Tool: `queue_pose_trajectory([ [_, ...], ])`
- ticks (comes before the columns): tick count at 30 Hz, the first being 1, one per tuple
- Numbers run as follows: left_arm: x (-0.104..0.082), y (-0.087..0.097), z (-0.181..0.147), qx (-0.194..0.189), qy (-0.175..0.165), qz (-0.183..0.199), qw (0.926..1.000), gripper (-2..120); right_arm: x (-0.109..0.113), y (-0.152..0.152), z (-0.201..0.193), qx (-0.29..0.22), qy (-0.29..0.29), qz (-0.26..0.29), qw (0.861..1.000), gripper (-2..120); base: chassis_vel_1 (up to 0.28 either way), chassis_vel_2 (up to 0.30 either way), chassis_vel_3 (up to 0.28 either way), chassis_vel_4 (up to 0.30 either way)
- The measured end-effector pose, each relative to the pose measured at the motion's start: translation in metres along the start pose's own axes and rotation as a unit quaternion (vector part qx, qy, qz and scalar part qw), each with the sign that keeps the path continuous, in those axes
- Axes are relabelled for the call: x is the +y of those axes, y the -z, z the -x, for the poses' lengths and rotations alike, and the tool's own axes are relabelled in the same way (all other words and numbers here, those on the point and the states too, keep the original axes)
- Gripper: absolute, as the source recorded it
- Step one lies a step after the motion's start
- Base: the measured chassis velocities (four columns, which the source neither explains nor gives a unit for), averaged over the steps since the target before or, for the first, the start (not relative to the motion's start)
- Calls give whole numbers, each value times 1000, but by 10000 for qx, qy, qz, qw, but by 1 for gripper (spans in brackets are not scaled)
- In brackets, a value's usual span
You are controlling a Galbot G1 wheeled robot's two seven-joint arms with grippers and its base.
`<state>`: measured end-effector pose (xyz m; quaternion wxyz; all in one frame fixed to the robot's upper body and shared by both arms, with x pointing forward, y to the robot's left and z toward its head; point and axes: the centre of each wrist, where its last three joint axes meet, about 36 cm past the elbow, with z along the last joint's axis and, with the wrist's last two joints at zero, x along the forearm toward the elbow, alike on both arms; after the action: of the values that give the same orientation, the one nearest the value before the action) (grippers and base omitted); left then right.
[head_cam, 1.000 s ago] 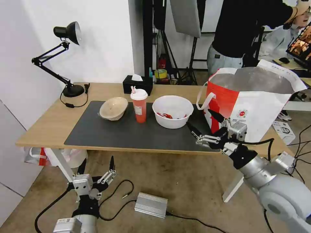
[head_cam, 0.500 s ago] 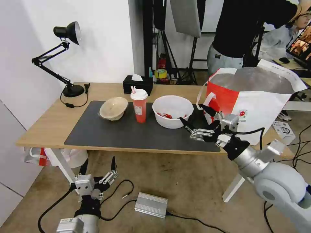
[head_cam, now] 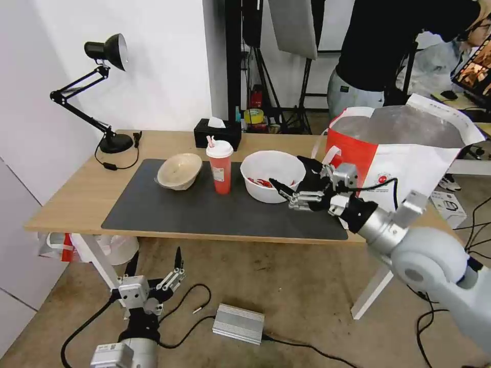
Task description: Pick up the trash from the table and place it into the takeout bag.
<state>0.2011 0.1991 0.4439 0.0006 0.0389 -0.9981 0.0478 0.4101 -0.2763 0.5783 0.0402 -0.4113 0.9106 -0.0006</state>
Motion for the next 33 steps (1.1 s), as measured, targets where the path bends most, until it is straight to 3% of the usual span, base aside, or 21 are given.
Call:
queue_pose_trajectory([
  [13,1,-5,4,4,14,8,10000,100,-9,4,11,681,10,-75,9976,100,0,0,0,0],
  [21,1,-8,6,5,7,9,10000,100,-25,20,22,1210,75,-439,9916,100,0,0,0,0],
  [33,2,-8,6,0,38,14,10000,100,-43,22,28,1507,189,-432,9875,100,0,0,0,0],
])
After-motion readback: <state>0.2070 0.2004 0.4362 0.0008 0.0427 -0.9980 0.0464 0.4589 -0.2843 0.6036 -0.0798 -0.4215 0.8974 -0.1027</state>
